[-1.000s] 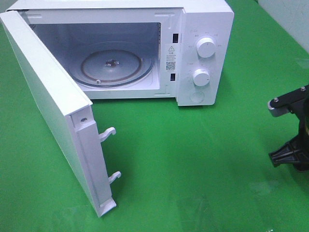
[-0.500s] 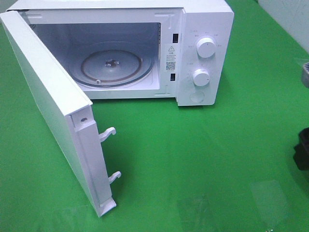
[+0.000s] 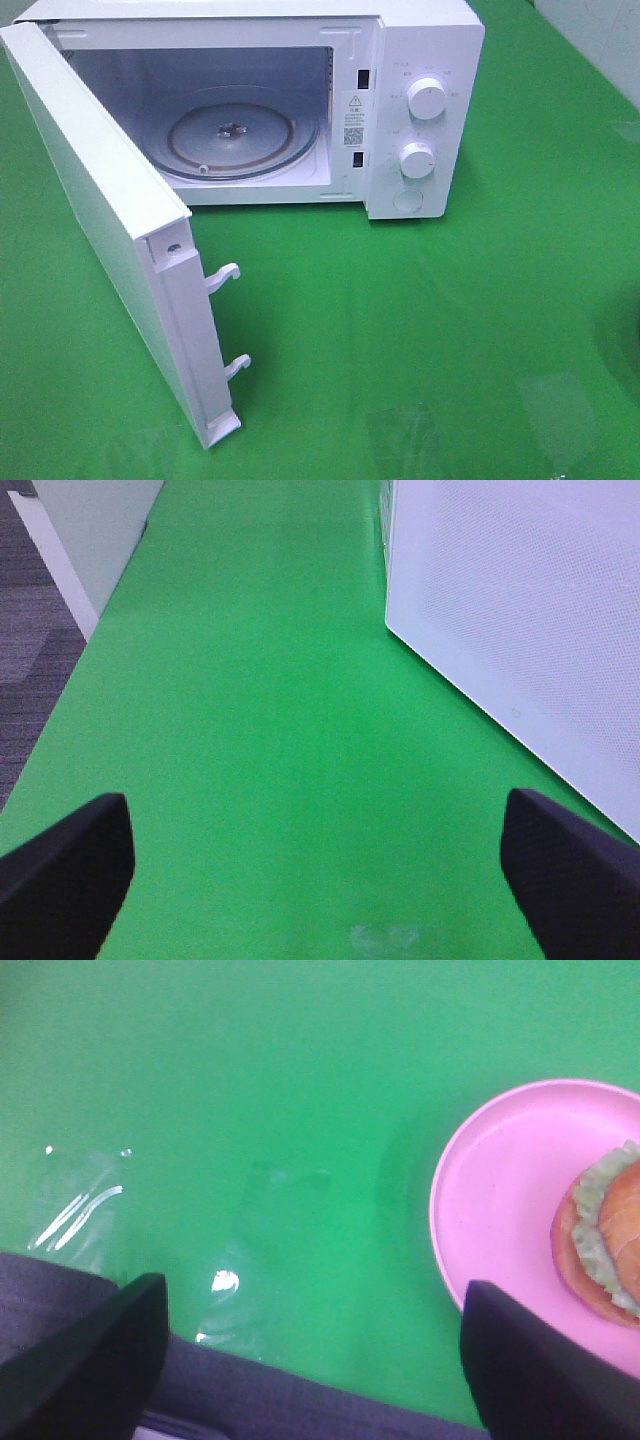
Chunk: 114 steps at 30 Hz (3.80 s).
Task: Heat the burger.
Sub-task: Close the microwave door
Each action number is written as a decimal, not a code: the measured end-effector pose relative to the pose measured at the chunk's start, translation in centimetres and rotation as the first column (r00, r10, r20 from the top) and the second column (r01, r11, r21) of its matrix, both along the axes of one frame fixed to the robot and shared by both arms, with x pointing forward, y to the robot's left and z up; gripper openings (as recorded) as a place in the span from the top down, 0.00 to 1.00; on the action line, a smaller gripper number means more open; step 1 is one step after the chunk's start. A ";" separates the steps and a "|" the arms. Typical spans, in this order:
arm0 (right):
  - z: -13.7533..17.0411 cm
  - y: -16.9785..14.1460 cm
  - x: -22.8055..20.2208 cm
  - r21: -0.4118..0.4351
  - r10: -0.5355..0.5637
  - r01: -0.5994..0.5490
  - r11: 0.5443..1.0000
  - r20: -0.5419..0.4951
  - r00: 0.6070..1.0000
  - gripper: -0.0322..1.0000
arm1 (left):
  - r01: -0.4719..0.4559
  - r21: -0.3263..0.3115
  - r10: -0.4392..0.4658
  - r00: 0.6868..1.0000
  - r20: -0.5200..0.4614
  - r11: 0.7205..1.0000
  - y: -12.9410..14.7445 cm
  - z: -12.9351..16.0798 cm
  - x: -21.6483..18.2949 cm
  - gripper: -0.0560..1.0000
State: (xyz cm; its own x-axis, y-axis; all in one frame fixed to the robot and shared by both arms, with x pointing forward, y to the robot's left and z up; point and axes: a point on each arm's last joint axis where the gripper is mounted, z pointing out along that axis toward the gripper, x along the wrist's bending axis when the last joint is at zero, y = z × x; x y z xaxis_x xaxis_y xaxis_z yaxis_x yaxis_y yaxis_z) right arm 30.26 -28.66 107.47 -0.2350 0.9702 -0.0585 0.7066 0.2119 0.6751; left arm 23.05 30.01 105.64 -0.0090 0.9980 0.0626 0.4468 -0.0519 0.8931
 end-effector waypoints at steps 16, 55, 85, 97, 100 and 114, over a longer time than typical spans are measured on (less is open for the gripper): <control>-1.6 -2.2 -5.6 0.111 -0.154 0.122 0.986 0.353 0.923 0.23 | 0.000 0.000 0.000 1.000 0.000 1.000 0.0 0.0 0.0 0.07; -1.7 -2.2 -6.4 0.122 -0.191 0.154 0.981 0.410 0.892 0.23 | -0.004 0.044 0.004 1.000 0.000 0.999 0.2 0.0 0.0 0.07; -1.7 -2.2 -6.4 0.122 -0.191 0.154 0.981 0.410 0.892 0.23 | -0.004 0.070 -0.010 0.982 0.191 0.998 0.3 3.4 3.3 0.25; -1.7 -2.2 -6.4 0.122 -0.191 0.154 0.981 0.410 0.892 0.23 | 0.002 0.037 -0.011 0.972 0.233 0.999 0.5 1.3 9.3 0.95; -1.7 -2.2 -6.4 0.122 -0.191 0.154 0.981 0.410 0.892 0.23 | -0.002 0.031 -0.006 0.967 0.254 1.000 0.6 0.2 11.0 0.95; -1.7 -2.2 -6.4 0.122 -0.191 0.154 0.981 0.410 0.892 0.23 | -0.015 0.004 0.012 0.922 0.386 1.000 1.0 -4.6 18.3 0.95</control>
State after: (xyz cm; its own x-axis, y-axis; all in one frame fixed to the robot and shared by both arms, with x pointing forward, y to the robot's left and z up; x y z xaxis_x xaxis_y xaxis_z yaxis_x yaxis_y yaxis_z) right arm 23.86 -30.87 105.76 -0.0350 0.9989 -0.0314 0.3756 0.0422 0.9258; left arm 41.37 31.03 101.07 -0.0471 0.9972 0.0578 0.0685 -0.0545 0.9962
